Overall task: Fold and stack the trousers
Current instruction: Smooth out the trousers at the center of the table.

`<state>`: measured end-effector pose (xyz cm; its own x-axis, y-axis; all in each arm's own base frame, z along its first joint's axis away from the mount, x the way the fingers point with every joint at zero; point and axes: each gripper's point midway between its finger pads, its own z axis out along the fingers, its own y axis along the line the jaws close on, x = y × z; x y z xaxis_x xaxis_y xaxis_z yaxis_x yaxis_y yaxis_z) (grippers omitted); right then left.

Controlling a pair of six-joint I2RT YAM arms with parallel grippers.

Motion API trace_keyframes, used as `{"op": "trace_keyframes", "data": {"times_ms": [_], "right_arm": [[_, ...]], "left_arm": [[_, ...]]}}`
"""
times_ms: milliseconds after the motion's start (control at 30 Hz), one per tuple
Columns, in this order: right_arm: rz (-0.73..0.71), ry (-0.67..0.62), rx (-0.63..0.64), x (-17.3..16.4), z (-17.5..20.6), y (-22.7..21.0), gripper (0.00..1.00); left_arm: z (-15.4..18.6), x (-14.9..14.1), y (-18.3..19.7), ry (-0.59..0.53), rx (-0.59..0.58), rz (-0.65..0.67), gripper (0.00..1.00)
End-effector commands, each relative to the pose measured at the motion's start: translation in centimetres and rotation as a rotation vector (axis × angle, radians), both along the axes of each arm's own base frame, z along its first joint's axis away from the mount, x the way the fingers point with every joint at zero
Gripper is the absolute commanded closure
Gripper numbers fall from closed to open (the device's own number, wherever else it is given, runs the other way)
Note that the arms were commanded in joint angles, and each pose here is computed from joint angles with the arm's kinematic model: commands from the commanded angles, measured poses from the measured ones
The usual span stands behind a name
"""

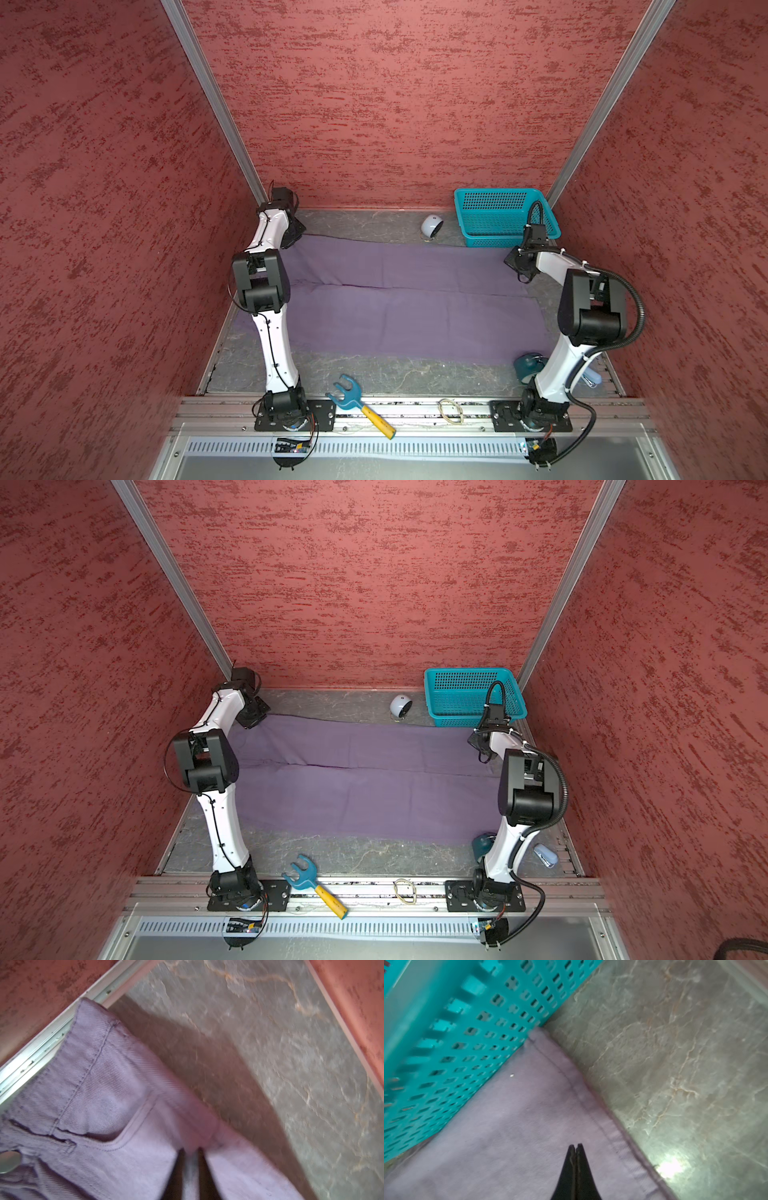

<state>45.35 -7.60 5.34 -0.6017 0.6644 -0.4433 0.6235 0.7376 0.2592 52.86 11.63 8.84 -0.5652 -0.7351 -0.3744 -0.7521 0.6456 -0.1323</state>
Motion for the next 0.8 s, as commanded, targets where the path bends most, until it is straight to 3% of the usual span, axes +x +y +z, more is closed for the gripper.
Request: {"op": "trace_keyframes", "data": {"times_ms": [0,167,267,333,367,400,433,467,567,767], "right_arm": [[-0.005,0.016,0.014,0.2,-1.0,0.2,0.98],[0.010,0.062,0.030,-0.6,-2.3,0.6,0.66],[-0.005,0.099,0.004,-1.3,-2.8,0.1,0.55],[-0.010,0.120,-0.005,-1.7,-3.3,0.0,0.53],[-0.014,0.135,-0.008,-1.9,-3.7,-0.1,0.57],[-0.016,0.149,-0.008,-2.0,-4.0,-0.2,0.69],[-0.022,0.166,-0.009,-2.2,-4.5,-0.3,0.88],[-0.031,0.178,-0.010,-2.4,-4.8,-0.4,0.99],[-0.074,0.183,-0.008,-2.5,-5.2,-1.7,1.00],[-0.168,0.152,0.022,-1.6,-4.4,-5.6,1.00]], "left_arm": [[-1.9,-0.9,-0.7,0.076,-0.020,-0.033,0.26],[-0.2,-2.0,-3.2,0.044,-0.022,-0.067,0.17],[1.6,-3.7,-4.1,0.007,-0.032,-0.057,0.15],[2.8,-5.5,-4.3,-0.012,-0.021,-0.046,0.13],[3.6,-6.4,-4.3,-0.028,-0.014,-0.037,0.13],[4.0,-7.3,-4.3,-0.038,-0.009,-0.028,0.13],[4.6,-8.5,-4.2,-0.052,-0.001,-0.016,0.13],[5.1,-9.5,-4.0,-0.062,0.008,-0.001,0.13],[6.2,-12.6,-3.2,-0.088,0.024,0.039,0.13],[4.9,-18.4,-0.5,-0.053,0.006,0.136,0.12]]}}
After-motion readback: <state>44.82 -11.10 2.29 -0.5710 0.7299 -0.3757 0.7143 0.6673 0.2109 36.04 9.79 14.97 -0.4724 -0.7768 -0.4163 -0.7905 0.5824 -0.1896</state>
